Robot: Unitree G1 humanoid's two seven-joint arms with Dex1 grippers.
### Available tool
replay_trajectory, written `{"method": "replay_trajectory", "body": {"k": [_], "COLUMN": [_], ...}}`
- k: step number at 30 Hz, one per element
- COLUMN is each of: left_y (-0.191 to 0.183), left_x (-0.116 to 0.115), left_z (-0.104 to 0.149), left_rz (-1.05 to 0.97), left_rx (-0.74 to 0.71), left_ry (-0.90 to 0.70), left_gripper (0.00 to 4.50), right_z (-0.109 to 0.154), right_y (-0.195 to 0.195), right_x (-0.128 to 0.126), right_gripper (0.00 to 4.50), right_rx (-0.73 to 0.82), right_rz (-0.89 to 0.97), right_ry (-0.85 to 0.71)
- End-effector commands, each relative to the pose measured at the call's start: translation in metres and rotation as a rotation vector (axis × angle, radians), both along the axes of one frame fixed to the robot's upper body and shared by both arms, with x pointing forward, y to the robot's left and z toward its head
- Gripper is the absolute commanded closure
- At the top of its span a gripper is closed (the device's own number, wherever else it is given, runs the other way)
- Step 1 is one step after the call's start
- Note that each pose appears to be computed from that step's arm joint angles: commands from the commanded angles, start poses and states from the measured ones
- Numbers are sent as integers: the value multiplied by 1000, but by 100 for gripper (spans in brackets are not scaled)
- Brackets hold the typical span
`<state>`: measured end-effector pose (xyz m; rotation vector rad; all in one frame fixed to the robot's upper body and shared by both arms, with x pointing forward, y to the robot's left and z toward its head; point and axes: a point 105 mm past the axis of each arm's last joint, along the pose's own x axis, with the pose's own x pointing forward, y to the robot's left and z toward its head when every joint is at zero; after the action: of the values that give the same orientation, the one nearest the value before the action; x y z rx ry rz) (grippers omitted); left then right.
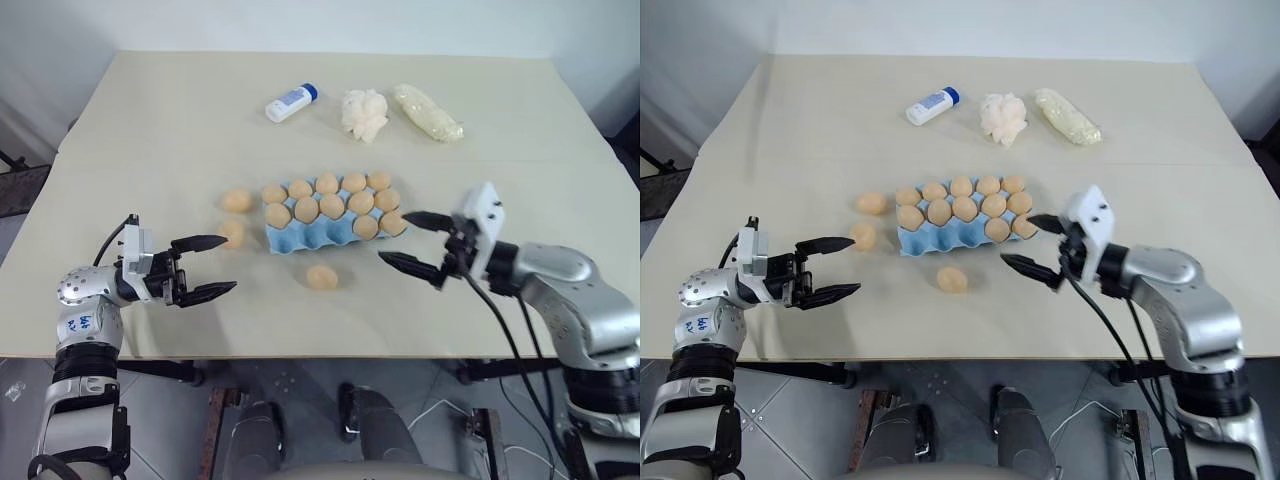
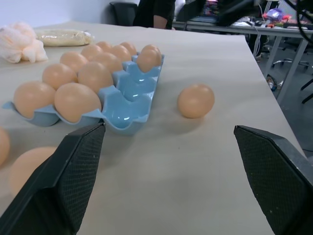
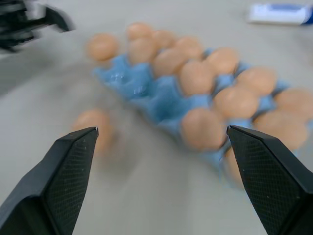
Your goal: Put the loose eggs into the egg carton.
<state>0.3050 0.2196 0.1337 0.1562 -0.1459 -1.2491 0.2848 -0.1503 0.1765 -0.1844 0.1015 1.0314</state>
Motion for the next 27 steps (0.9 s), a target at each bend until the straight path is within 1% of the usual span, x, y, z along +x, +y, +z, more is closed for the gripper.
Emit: {"method": "replay_trajectory", "body": {"k": [1,3,6,11,14,18,22,27], "left_y": [11,15,17,19,20,20,17,14], "left_x": [-3,-5,-7,-10,-11,-11,-12,-15], "left_z": [12,13,12,13,14,18,21,23], "left_rz": [35,41,42,44,47,49,40,38], "left_rx": [-12,-7,-4,-4,-4,-12,-18,-24], "left_ry": [-53,-48,-43,-41,-41,-54,-60,-63], "left_gripper": [0,0,0,0,0,0,0,0], "right_z": [2,-8,-14,-18,-17,-16,-15,-28], "right_y": [-20,-32,-39,-43,-42,-16,13,42], "right_x": [-31,-42,-50,-53,-51,-42,-25,-15], "right_gripper": [8,8,8,8,8,8,8,8], "right_rx": [8,-25,-55,-66,-60,-38,7,10], "right_rz": [109,127,144,144,140,170,165,187], "right_ry": [8,55,87,93,64,17,-42,5]}}
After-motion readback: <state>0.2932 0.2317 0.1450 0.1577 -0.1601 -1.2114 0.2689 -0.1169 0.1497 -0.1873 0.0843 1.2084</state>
